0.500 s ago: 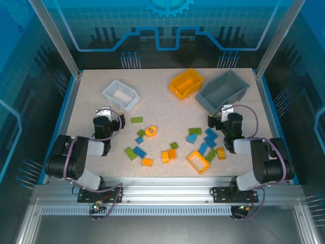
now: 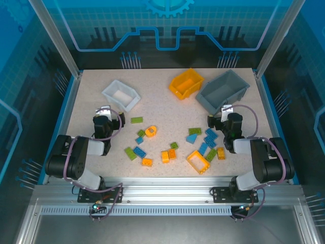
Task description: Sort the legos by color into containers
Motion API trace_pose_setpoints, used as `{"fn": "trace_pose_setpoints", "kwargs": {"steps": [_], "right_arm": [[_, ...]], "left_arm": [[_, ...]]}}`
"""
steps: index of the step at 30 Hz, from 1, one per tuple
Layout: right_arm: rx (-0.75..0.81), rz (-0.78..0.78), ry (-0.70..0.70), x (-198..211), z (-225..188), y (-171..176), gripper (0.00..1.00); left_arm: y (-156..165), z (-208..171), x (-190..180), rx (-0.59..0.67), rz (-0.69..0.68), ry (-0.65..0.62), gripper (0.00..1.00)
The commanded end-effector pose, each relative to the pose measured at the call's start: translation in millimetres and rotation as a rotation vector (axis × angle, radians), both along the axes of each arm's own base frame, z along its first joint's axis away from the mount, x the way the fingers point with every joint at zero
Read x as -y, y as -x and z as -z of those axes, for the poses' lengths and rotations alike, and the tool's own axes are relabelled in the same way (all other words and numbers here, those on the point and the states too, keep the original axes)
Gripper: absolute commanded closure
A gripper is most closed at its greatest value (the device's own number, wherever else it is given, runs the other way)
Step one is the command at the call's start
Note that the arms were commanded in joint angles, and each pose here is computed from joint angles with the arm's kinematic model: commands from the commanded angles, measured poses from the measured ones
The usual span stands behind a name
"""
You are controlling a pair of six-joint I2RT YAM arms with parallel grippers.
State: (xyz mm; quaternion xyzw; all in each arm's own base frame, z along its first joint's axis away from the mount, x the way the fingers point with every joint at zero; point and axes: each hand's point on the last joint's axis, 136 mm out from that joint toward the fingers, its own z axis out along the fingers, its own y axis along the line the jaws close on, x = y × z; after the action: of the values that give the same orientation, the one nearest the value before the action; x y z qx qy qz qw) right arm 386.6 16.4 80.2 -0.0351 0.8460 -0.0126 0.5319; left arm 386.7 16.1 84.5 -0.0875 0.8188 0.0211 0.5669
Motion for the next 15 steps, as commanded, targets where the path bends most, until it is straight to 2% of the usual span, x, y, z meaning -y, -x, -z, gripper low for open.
{"fn": "trace_pose_setpoints", "kwargs": {"steps": [1,11,15], "right_arm": [[0.053,-0.029,0.003,-7.5,-14.2,-10.2,0.0],[0.059,-0.031,0.001,-8.0,-15.7,-10.3,0.0],[0.057,0.013,0.004,0.8,-32.7,-4.8,0.0]], "left_arm": [[-8.9,-11.7,3.6,0.041,0.019,-0.02,0.01],[-7.8,-12.1,2.9,0.047,0.015,-0.019,0.01],[16.1,-44.8,2.6,0.172,-0.011,-0.052,0.01]]}}
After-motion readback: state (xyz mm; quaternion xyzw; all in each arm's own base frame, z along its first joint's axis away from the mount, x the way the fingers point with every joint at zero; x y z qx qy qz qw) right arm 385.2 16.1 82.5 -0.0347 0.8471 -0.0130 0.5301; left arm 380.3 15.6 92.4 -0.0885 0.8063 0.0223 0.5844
